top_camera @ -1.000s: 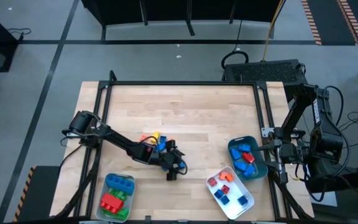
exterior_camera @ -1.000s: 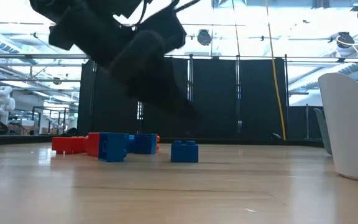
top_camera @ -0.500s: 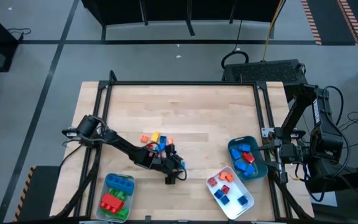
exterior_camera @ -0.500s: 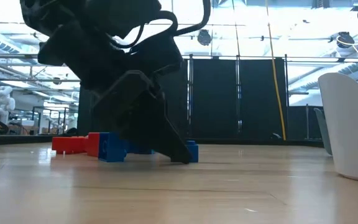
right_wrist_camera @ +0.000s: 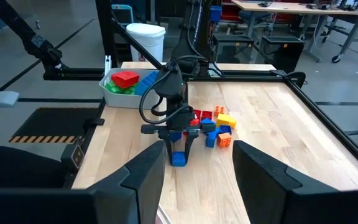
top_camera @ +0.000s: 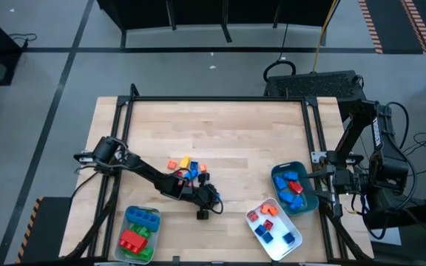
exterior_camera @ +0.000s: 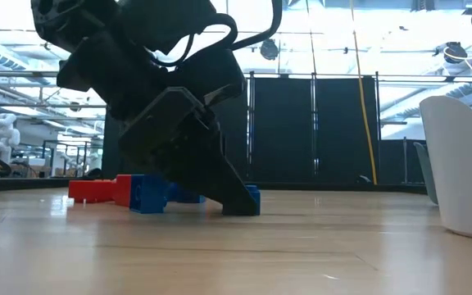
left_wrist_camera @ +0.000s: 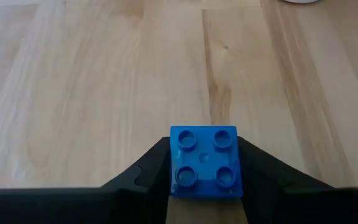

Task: Sort blocks by size
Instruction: Put the small square blue game piece into the white bin

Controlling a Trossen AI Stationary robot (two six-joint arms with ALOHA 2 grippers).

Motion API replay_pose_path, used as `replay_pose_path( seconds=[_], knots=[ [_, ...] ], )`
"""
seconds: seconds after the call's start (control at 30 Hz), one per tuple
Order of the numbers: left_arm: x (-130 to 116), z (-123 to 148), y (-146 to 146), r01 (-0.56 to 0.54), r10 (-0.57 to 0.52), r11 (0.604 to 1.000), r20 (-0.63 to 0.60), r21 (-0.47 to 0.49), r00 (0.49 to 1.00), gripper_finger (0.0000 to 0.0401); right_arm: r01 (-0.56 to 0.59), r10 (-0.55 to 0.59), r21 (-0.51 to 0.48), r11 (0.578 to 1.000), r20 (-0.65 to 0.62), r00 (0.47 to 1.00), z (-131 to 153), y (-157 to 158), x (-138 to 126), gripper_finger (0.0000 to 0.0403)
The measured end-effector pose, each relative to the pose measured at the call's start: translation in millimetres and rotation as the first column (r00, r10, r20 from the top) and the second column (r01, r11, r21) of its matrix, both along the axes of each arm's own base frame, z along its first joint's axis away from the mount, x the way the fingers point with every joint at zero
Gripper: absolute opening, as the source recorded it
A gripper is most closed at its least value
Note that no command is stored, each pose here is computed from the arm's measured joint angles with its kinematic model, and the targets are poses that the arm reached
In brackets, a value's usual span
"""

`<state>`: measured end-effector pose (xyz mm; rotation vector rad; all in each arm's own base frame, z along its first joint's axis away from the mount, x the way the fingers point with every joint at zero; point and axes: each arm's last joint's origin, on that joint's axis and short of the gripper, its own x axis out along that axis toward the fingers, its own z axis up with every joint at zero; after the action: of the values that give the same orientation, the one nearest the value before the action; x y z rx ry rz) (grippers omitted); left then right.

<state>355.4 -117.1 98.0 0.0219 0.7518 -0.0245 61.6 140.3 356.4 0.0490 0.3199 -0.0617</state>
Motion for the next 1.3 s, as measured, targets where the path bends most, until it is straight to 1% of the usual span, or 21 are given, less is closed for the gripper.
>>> replay_pose_path(
  seconds=[0.13, 0.23, 0.33, 0.43, 0.5, 0.63, 0.8, 0.9, 0.97, 1.07, 1.23, 1.3],
  knots=[
    [1, 4, 1, -0.002, 0.002, 1.000, 0.006, 0.003, 1.000, 0.0142, 0.000, 0.000, 0.000, 1.000, 0.000, 1.000, 0, 0, 0, 0.0171],
    [4, 14, 0, 0.005, -0.006, 0.999, 0.026, 0.035, 1.000, 0.0142, 0.000, 0.000, 0.000, 1.000, 0.000, 1.000, 0, 0, 0, 0.0171],
    [18, 39, -3, 0.010, -0.018, 0.998, 0.132, 0.059, 0.991, 0.0142, 0.000, 0.000, -0.001, 1.000, 0.000, 1.000, 0, 0, 0, 0.0171],
    [32, 63, -9, 0.045, -0.067, 0.994, 0.236, 0.100, 0.970, 0.0142, 0.001, -0.001, 0.000, 1.000, 0.001, 1.000, 0, 0, 0, 0.0171],
    [40, 78, -13, 0.070, -0.105, 0.990, 0.311, 0.121, 0.945, 0.0142, 0.001, -0.001, 0.000, 1.000, 0.001, 1.000, 0, 0, 0, 0.0171],
    [51, 103, -18, 0.109, -0.156, 0.986, 0.461, 0.127, 0.874, 0.0142, 0.001, -0.001, 0.001, 1.000, 0.001, 1.000, 0, 0, 0, 0.0171],
    [63, 122, -23, 0.155, -0.187, 0.982, 0.626, 0.106, 0.757, 0.0142, -0.001, 0.001, -0.005, 1.000, 0.000, 1.000, 0, 0, 0, 0.0171],
    [77, 123, -29, 0.195, -0.224, 0.974, 0.654, 0.118, 0.723, 0.0142, -0.001, 0.001, -0.006, 1.000, 0.000, 1.000, 0, 0, 0, 0.0171],
    [88, 120, -34, 0.220, -0.247, 0.968, 0.649, 0.124, 0.719, 0.0142, -0.001, 0.001, -0.006, 1.000, 0.000, 1.000, 0, 0, 0, 0.0171],
    [106, 114, -42, 0.276, -0.295, 0.952, 0.653, 0.136, 0.698, 0.0142, 0.000, 0.000, -0.003, 1.000, 0.000, 1.000, 0, 0, 0, 0.0171],
    [128, 101, -48, 0.281, -0.300, 0.950, 0.642, 0.135, 0.706, 0.0142, 0.001, -0.001, 0.006, 1.000, 0.002, 1.000, 0, 0, 0, 0.0171],
    [133, 96, -48, 0.280, -0.291, 0.952, 0.632, 0.119, 0.719, 0.0142, 0.001, -0.001, 0.008, 1.000, 0.002, 1.000, 0, 0, 0, 0.0171]
  ],
)
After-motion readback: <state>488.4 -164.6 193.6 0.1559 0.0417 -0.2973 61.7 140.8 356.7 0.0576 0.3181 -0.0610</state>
